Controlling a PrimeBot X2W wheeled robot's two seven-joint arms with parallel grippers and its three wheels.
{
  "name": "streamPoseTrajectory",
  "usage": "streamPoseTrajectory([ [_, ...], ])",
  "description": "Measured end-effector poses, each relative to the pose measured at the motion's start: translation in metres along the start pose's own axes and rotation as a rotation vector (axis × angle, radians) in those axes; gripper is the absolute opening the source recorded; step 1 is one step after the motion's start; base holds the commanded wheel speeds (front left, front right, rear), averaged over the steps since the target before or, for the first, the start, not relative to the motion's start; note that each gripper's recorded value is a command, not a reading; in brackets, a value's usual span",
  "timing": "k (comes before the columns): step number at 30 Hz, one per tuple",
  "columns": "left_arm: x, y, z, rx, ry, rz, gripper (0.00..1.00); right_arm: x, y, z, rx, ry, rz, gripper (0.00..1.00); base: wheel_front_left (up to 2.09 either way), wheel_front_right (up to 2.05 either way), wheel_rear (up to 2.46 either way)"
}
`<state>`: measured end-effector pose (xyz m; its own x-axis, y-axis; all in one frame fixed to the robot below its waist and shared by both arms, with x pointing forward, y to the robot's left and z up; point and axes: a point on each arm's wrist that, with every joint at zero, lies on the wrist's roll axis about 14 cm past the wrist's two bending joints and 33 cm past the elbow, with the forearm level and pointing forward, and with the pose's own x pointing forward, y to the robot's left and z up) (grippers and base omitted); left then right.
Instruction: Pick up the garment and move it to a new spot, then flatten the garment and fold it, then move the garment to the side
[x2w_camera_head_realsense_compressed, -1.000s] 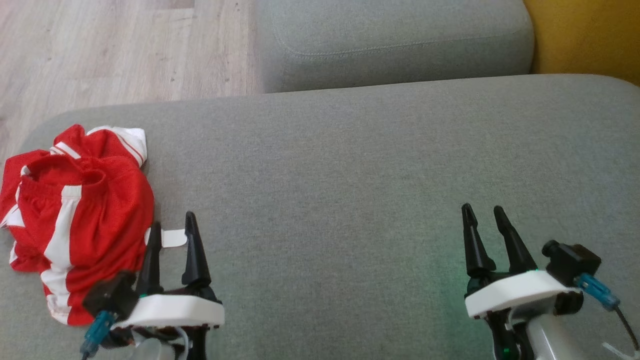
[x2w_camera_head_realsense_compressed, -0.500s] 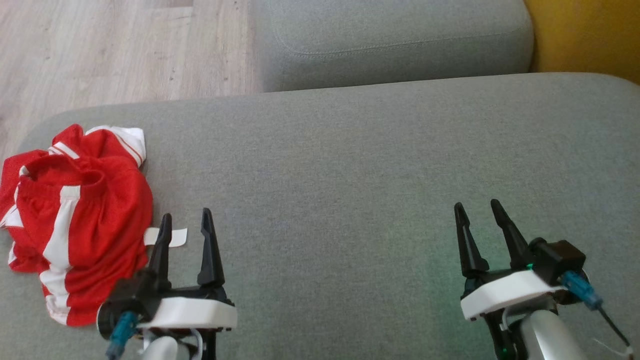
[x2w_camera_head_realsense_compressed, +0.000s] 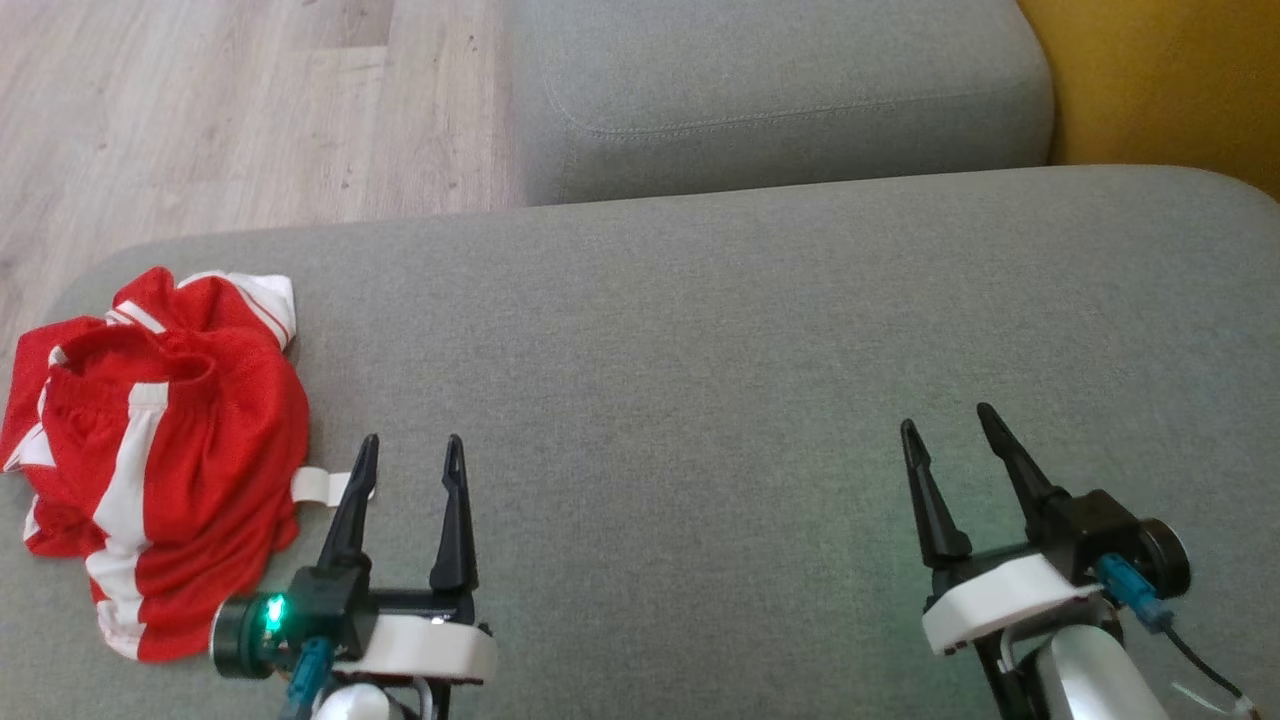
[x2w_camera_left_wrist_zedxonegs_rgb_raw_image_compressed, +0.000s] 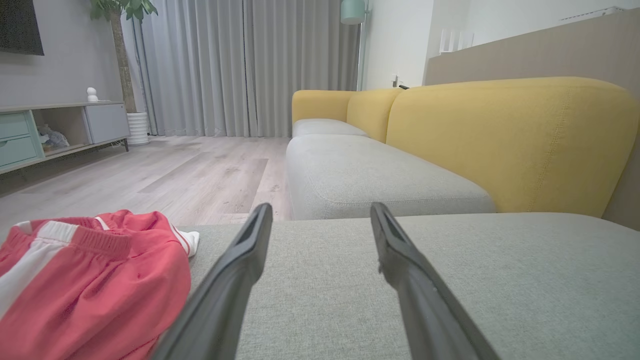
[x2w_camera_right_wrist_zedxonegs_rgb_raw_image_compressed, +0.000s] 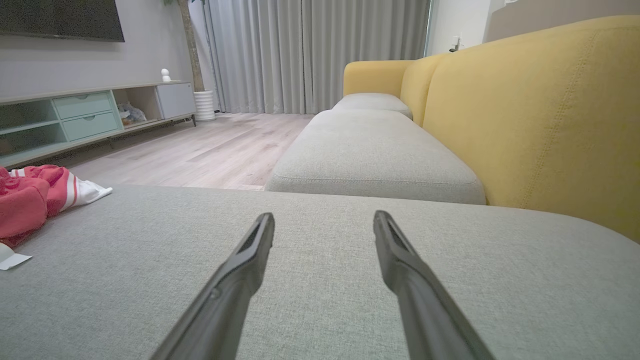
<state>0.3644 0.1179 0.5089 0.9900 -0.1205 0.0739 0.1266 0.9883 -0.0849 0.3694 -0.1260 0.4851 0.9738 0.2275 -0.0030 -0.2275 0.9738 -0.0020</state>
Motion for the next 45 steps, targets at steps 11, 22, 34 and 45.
streamPoseTrajectory([
  [11,-0.004,0.009,-0.018,0.005,0.059,0.027,1.0,-0.002,-0.01,-0.006,-0.005,0.018,-0.03,1.0,0.0,0.0,0.0],
  [22,-0.004,0.023,-0.017,0.018,0.055,0.081,1.0,0.003,-0.005,-0.008,-0.004,0.026,-0.011,1.0,0.0,0.0,0.0],
  [34,-0.04,0.075,-0.013,0.025,0.051,0.27,1.0,0.032,0.048,-0.01,-0.009,0.033,0.158,1.0,0.0,0.0,0.0],
  [45,-0.098,0.146,-0.001,0.044,0.026,0.552,1.0,0.065,0.118,-0.01,-0.007,0.03,0.359,1.0,0.0,0.0,0.0],
])
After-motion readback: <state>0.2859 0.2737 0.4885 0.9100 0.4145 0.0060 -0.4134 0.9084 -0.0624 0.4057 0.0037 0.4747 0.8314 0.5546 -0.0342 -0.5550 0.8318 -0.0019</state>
